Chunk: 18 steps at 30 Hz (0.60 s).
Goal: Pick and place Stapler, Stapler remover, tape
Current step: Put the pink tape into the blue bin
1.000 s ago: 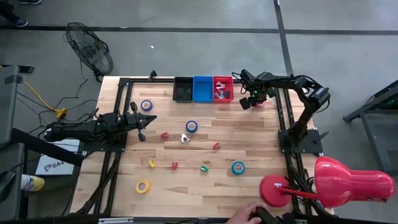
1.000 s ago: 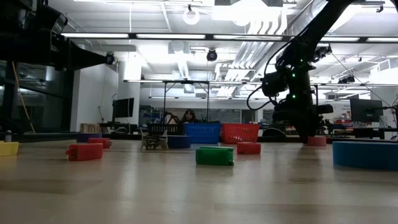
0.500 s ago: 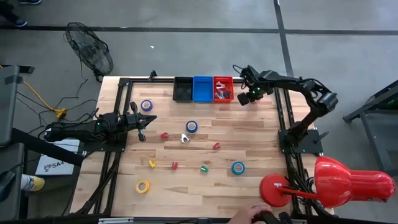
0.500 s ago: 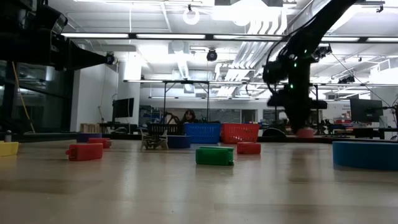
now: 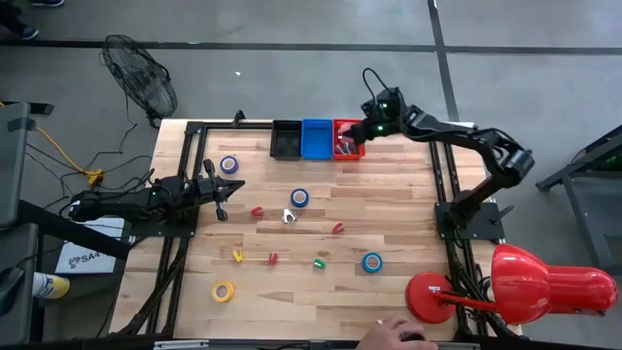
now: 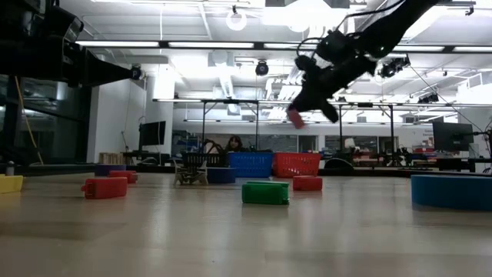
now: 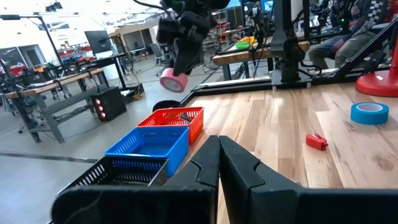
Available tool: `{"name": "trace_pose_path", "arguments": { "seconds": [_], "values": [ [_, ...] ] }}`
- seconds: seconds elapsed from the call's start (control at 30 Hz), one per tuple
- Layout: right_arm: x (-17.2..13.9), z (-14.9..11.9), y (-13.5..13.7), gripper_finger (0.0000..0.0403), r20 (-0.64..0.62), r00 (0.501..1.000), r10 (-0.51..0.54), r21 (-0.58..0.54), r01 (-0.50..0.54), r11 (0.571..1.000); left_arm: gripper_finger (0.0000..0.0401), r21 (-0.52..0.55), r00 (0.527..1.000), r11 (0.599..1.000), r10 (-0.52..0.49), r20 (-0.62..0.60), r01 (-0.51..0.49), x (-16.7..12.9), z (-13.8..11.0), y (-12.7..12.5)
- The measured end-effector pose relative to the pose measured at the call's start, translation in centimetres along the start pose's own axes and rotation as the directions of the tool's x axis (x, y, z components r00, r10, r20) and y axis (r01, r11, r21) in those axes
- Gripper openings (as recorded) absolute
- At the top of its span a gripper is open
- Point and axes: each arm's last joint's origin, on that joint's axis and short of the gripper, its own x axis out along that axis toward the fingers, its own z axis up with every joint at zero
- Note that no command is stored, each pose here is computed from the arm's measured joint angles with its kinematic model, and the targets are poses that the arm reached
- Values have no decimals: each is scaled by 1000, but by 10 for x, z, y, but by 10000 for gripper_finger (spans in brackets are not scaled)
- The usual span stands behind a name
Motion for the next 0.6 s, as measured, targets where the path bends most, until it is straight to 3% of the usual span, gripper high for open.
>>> {"name": "trace_pose_path", "arguments": {
  "seconds": [0.4,0.6],
  "values": [
    [67,-9,-12,31,8,949,314,126,-313,941,3,0,1000,1000,0,0,0,0,0,0],
    [85,-17,-25,31,-15,950,313,188,-305,934,3,0,1000,1000,0,0,0,0,0,0]
  ]
}}
